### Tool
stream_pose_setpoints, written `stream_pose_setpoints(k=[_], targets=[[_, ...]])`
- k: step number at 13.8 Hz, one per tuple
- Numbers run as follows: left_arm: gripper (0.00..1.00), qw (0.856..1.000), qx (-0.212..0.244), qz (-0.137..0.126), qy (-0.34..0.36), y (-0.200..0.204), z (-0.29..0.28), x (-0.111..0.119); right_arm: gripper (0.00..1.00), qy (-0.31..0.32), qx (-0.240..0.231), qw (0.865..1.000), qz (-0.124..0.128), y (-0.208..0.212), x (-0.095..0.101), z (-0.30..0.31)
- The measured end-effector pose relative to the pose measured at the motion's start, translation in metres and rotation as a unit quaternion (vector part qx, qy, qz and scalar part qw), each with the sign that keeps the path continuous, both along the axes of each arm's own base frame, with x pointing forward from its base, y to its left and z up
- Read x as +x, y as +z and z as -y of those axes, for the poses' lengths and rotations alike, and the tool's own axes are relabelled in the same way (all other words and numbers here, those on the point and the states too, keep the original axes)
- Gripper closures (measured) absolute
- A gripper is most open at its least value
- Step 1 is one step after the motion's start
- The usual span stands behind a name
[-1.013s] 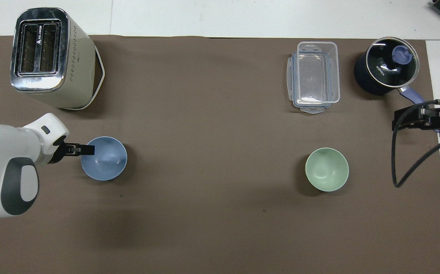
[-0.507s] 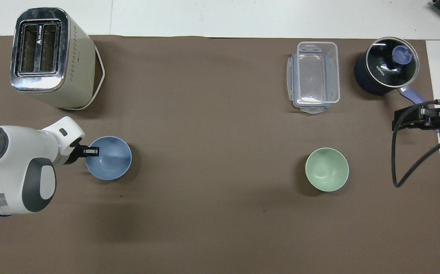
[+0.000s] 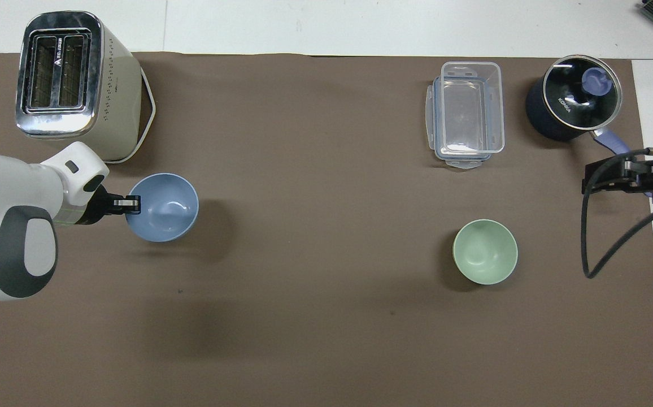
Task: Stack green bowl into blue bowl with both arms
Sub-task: 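Grip the blue bowl rim and slide it toward the table center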
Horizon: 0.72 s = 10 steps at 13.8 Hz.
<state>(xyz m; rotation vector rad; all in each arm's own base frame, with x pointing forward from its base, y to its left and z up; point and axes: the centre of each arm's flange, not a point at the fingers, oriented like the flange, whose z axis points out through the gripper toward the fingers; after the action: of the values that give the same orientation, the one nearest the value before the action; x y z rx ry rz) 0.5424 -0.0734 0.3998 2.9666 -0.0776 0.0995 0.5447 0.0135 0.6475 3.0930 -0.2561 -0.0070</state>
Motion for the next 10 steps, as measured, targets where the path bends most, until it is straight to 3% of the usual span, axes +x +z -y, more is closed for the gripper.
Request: stream_pose_setpoints(k=[5,10], targets=[[0.95,1.000,-0.007,-0.003,-0.014,-0.004,0.111,-0.027,0.00,0.000,0.000,1.000,0.000,0.000,0.000,0.000],[0.95,0.999,-0.012,0.016,-0.048,-0.043,0.198,-0.079,0.00,0.000,0.000,1.000,0.000,0.000,0.000,0.000]])
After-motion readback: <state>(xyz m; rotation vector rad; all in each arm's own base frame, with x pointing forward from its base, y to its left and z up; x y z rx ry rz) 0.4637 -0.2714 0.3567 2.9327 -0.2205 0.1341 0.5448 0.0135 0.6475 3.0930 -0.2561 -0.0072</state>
